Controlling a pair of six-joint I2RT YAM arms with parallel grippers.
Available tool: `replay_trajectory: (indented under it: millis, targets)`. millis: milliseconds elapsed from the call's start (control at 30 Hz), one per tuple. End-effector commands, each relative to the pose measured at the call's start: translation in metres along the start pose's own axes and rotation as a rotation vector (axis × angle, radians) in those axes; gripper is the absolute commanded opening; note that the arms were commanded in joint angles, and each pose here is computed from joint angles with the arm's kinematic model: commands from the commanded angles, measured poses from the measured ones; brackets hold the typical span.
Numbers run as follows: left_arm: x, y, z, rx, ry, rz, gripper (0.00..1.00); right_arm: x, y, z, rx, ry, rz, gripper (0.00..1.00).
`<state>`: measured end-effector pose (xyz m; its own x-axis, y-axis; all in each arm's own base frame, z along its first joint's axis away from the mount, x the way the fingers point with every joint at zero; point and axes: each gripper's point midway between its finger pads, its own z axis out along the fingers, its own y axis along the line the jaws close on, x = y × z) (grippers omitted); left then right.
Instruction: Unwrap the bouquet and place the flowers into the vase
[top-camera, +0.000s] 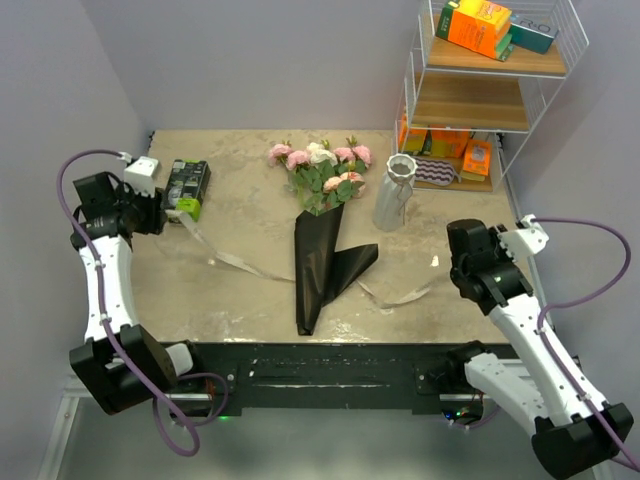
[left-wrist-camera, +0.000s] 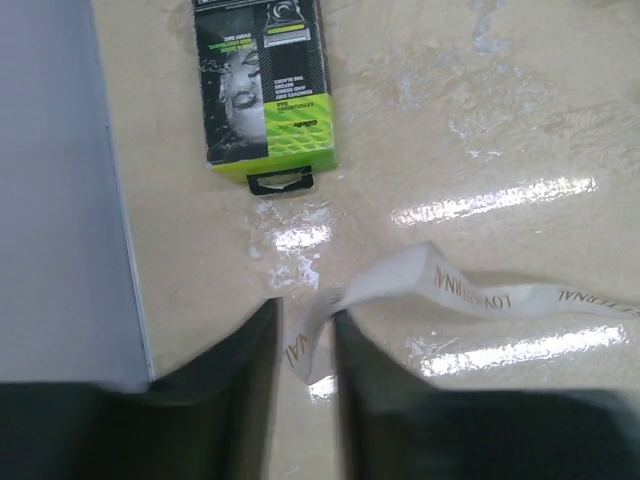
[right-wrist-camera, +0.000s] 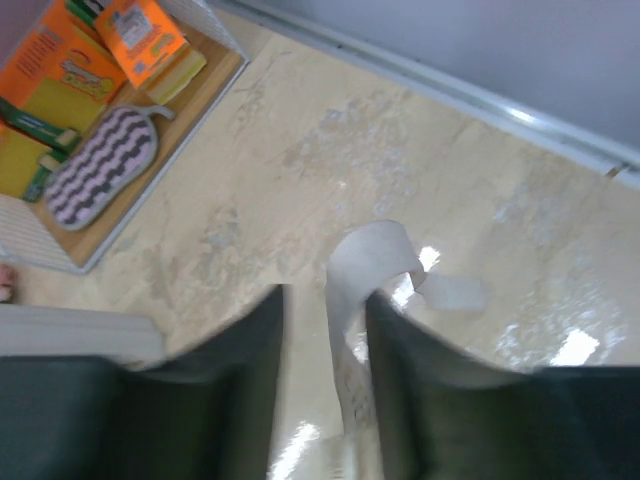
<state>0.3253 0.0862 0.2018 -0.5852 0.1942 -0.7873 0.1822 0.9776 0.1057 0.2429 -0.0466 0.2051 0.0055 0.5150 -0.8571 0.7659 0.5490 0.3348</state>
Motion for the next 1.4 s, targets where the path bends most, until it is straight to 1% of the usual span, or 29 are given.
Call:
replay_trajectory:
  millis: [0, 33, 67, 100, 200, 233, 300, 333, 400, 433, 467, 500, 533, 567, 633, 667, 700, 733, 767, 800, 833, 867, 933, 967, 1000, 1067, 1100, 1200, 1367]
  targets:
    - [-0.013, 0.002, -0.01, 0.006, -0.041, -0.016, 0.99, -0.02, 0.005, 0.003, 0.007, -0.046, -0.059, 0.63]
    - [-0.015, -0.003, -0.011, 0.029, -0.051, -0.009, 0.99, -0.021, 0.007, 0.003, 0.002, -0.044, -0.069, 0.74]
    - [-0.018, -0.009, -0.013, 0.062, -0.067, 0.001, 0.99, -0.024, 0.01, 0.002, -0.006, -0.042, -0.083, 0.8]
    - [-0.027, -0.025, -0.019, 0.152, -0.098, 0.022, 0.99, -0.026, 0.013, 0.002, -0.009, -0.044, -0.087, 0.87]
    - [-0.049, -0.063, -0.032, 0.355, -0.158, 0.061, 0.99, -0.038, 0.024, -0.003, -0.045, -0.053, -0.088, 0.96]
    - [-0.056, -0.085, -0.033, 0.431, -0.168, 0.099, 0.99, -0.042, 0.028, -0.004, -0.059, -0.052, -0.083, 0.98]
    - [-0.069, -0.118, -0.035, 0.532, -0.188, 0.163, 0.99, -0.048, 0.041, -0.01, -0.112, -0.035, -0.068, 0.99]
    - [-0.074, -0.149, -0.037, 0.62, -0.201, 0.207, 0.99, -0.049, 0.046, -0.013, -0.14, -0.027, -0.065, 0.99]
    - [-0.082, -0.18, -0.035, 0.72, -0.228, 0.234, 0.99, -0.05, 0.06, -0.019, -0.223, -0.007, -0.063, 0.99]
    - [-0.083, -0.208, -0.036, 0.792, -0.231, 0.279, 0.99, -0.047, 0.07, -0.027, -0.306, 0.027, -0.058, 0.97]
    - [-0.079, -0.22, -0.025, 0.829, -0.211, 0.288, 0.99, -0.041, 0.072, -0.028, -0.344, 0.035, -0.097, 0.95]
    - [-0.082, -0.23, -0.018, 0.846, -0.22, 0.312, 0.99, -0.043, 0.084, -0.032, -0.409, 0.026, -0.079, 0.92]
    - [-0.08, -0.25, -0.016, 0.897, -0.213, 0.346, 0.99, -0.036, 0.096, -0.042, -0.505, 0.061, -0.089, 0.89]
    - [-0.074, -0.26, -0.003, 0.924, -0.181, 0.346, 0.99, -0.031, 0.097, -0.044, -0.547, 0.058, -0.118, 0.81]
    - [-0.076, -0.284, 0.008, 0.953, -0.193, 0.399, 0.99, -0.027, 0.106, -0.052, -0.627, 0.074, -0.125, 0.76]
    - [-0.07, -0.292, 0.022, 0.961, -0.165, 0.405, 0.99, -0.025, 0.106, -0.054, -0.644, 0.077, -0.136, 0.72]
    - [-0.074, -0.298, 0.03, 0.945, -0.168, 0.427, 0.99, -0.024, 0.107, -0.056, -0.657, 0.08, -0.135, 0.69]
    - [-0.072, -0.311, 0.034, 0.965, -0.152, 0.446, 1.0, -0.022, 0.109, -0.057, -0.674, 0.085, -0.145, 0.66]
    - [-0.062, -0.319, 0.05, 0.982, -0.103, 0.444, 0.99, -0.019, 0.11, -0.059, -0.695, 0.094, -0.161, 0.64]
    - [-0.069, -0.323, 0.055, 0.976, -0.106, 0.459, 0.99, -0.018, 0.11, -0.06, -0.703, 0.096, -0.164, 0.63]
    - [-0.066, -0.332, 0.061, 0.989, -0.091, 0.473, 1.0, -0.017, 0.111, -0.061, -0.71, 0.099, -0.166, 0.59]
    - [-0.058, -0.338, 0.073, 0.998, -0.057, 0.472, 0.99, -0.017, 0.111, -0.061, -0.713, 0.099, -0.168, 0.48]
    - [-0.066, -0.346, 0.082, 1.005, -0.073, 0.487, 0.99, -0.014, 0.114, -0.063, -0.732, 0.106, -0.173, 0.41]
    - [-0.061, -0.349, 0.091, 1.009, -0.055, 0.486, 0.99, -0.013, 0.114, -0.063, -0.736, 0.106, -0.18, 0.4]
    - [-0.068, -0.353, 0.094, 1.014, -0.072, 0.491, 0.99, -0.012, 0.115, -0.063, -0.743, 0.111, -0.183, 0.4]
    - [-0.065, -0.358, 0.107, 1.029, -0.054, 0.487, 0.99, -0.01, 0.116, -0.064, -0.749, 0.117, -0.192, 0.41]
    - [-0.07, -0.36, 0.11, 1.034, -0.066, 0.5, 0.99, -0.009, 0.116, -0.065, -0.756, 0.119, -0.195, 0.42]
    - [-0.066, -0.365, 0.124, 1.045, -0.078, 0.534, 0.99, -0.009, 0.117, -0.067, -0.771, 0.12, -0.2, 0.42]
    - [-0.048, -0.371, 0.147, 1.071, -0.013, 0.533, 0.99, -0.011, 0.119, -0.071, -0.788, 0.122, -0.193, 0.42]
